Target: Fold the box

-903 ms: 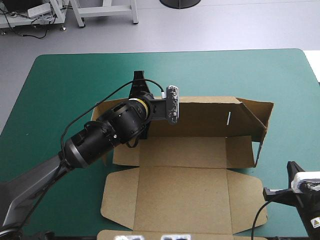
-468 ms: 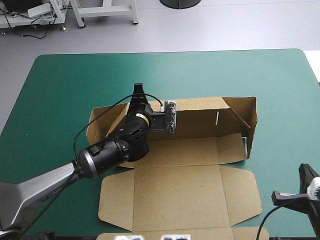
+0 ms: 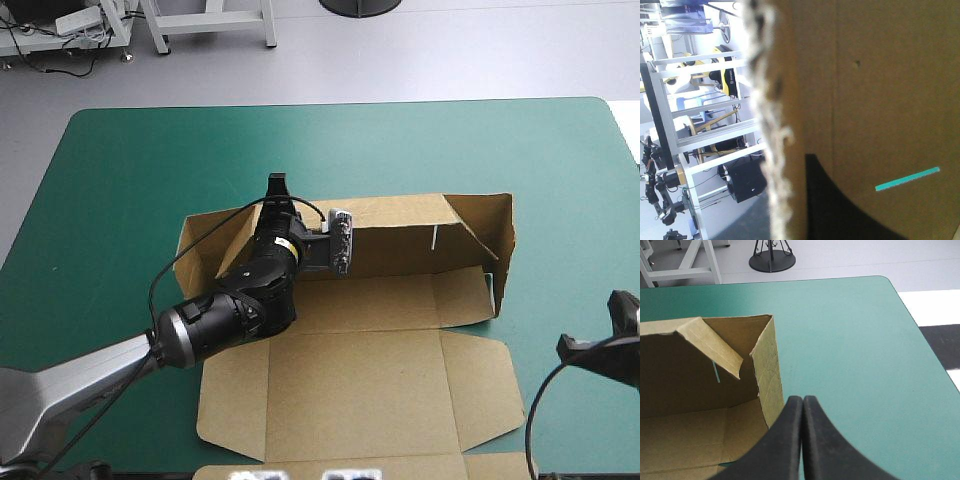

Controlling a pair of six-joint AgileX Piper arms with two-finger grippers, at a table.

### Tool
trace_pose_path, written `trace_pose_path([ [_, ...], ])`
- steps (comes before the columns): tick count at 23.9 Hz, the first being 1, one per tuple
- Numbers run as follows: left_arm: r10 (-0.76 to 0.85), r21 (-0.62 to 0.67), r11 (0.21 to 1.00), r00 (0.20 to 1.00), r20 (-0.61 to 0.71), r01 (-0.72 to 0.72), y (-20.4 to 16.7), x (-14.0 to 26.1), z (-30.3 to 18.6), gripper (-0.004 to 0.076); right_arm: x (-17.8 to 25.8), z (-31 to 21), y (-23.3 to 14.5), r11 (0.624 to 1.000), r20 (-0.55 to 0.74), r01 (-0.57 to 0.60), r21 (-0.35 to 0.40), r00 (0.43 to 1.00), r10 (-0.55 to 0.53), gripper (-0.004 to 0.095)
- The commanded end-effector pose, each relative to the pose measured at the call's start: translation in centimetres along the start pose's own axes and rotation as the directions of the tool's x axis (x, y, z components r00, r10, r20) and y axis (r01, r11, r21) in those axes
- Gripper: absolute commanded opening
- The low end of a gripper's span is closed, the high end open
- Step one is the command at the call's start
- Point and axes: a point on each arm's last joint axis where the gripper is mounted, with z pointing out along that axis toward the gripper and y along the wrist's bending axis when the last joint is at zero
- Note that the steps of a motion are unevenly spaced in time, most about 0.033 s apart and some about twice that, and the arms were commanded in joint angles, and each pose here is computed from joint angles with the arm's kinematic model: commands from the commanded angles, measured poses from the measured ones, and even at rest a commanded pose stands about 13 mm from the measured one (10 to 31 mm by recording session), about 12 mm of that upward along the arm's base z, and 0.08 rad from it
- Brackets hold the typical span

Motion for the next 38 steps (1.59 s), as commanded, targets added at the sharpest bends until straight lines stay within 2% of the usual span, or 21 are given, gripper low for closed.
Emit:
trace_pose_path([
  [1, -0.051, -0.013, 0.999, 0.997, 0.053, 0.052, 0.5, -0.4, -1.7, -0.0006, -3.5, 1.1, -0.3, 1.000, 0.042, -0.001, 0.003, 0.999, 0.001, -0.0020],
  [10, -0.075, -0.045, 0.996, 0.995, 0.066, 0.078, 0.6, -0.8, -2.0, -0.0006, -10.0, 6.5, -1.0, 1.000, -0.116, 0.000, -0.031, 0.993, -0.004, -0.0025],
  [17, -0.002, -0.118, 0.993, 0.998, 0.065, 0.010, -0.1, -0.6, -1.3, -0.0006, -14.5, 13.9, -0.7, 0.979, -0.255, -0.065, -0.196, 0.967, 0.013, -0.0025],
  [18, 0.022, -0.131, 0.991, 0.998, 0.052, -0.015, -0.7, -0.4, -1.0, -0.0006, -15.0, 16.3, -0.8, 0.969, -0.273, -0.079, -0.234, 0.962, 0.012, -0.0025],
  [24, 0.031, -0.147, 0.989, 0.999, 0.045, -0.025, -1.2, -0.2, -0.7, -0.0006, -12.4, 28.0, -1.8, 0.919, -0.465, -0.169, -0.355, 0.885, -0.017, -0.0025],
  [26, 0.030, -0.147, 0.989, 0.999, 0.045, -0.023, -1.2, -0.2, -0.7, -0.0006, -11.7, 30.6, -2.4, 0.899, -0.490, -0.216, -0.380, 0.872, 0.002, -0.0025],
  [27, 0.030, -0.147, 0.989, 0.999, 0.045, -0.023, -1.2, -0.2, -0.7, -0.0006, -11.4, 31.7, -2.8, 0.877, -0.500, -0.271, -0.396, 0.865, 0.041, -0.0025],
  [29, 0.030, -0.147, 0.989, 0.998, 0.046, -0.023, -1.2, -0.2, -0.7, -0.0006, -10.9, 32.6, -3.1, 0.860, -0.505, -0.292, -0.419, 0.862, 0.046, -0.0025],
  [35, 0.025, -0.150, 0.989, 0.999, 0.047, -0.018, -1.2, -0.2, -0.7, -0.0006, -8.7, 34.0, -3.4, 0.854, -0.540, -0.278, -0.440, 0.842, -0.004, -0.0025],
  [38, 0.025, -0.150, 0.989, 0.999, 0.047, -0.018, -1.2, -0.2, -0.7, -0.0006, -5.7, 34.8, -3.3, 0.836, -0.605, -0.318, -0.447, 0.796, -0.021, -0.0025],
])
